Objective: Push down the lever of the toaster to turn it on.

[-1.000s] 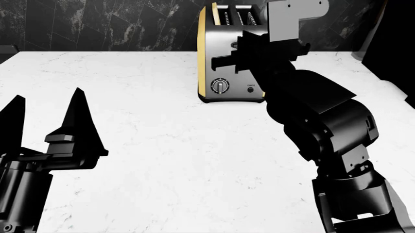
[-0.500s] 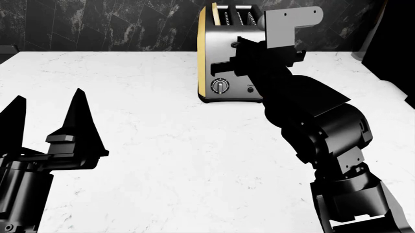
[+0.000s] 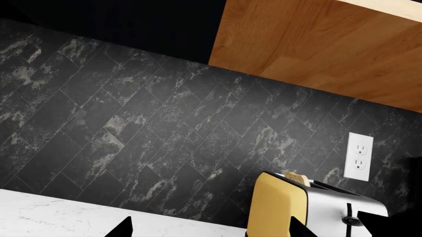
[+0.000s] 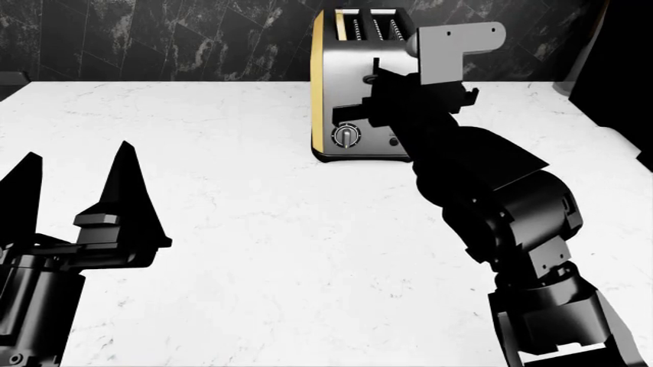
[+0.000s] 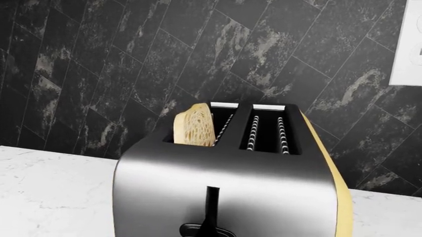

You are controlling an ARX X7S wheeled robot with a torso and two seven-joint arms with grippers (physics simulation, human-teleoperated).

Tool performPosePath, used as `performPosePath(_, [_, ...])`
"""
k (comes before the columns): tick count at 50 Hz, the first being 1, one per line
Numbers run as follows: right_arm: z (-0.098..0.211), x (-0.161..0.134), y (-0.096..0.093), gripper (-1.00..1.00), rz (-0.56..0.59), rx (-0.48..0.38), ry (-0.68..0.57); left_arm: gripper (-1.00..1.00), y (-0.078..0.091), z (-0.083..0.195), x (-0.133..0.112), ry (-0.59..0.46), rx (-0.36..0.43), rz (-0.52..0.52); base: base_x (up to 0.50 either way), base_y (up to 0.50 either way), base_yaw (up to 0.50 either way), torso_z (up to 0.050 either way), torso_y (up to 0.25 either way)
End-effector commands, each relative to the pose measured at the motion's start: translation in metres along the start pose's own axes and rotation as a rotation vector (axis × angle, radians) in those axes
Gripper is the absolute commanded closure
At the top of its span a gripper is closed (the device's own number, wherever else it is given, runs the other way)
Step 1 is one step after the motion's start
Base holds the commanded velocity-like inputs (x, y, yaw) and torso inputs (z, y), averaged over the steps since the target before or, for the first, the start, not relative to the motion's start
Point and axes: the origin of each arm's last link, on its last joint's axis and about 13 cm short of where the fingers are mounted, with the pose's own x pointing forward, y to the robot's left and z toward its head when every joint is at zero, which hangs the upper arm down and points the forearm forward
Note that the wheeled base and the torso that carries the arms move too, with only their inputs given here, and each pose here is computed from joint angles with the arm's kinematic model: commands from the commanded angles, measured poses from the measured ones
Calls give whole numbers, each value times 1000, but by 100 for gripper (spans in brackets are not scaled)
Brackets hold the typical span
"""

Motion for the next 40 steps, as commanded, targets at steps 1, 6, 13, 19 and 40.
performPosePath(1, [-24, 0, -3, 100, -21, -1, 87, -100, 0, 0, 0, 1, 0, 1, 0, 0, 0, 0, 0])
performPosePath(6, [-32, -1, -2, 100, -19, 4, 101, -100, 0, 0, 0, 1, 0, 0, 0, 0, 0, 0, 0])
performPosePath(13, [-42, -1, -2, 100, -17, 12, 120, -100, -1, 0, 0, 1, 0, -1, 0, 0, 0, 0, 0])
performPosePath(19, [-49, -2, -1, 100, -15, 15, 135, -100, -1, 0, 1, 1, 0, -2, 0, 0, 0, 0, 0])
performPosePath(40, [-71, -3, 7, 100, 10, 23, 181, -100, 0, 1, 0, -1, 1, 3, 0, 0, 0, -1, 0])
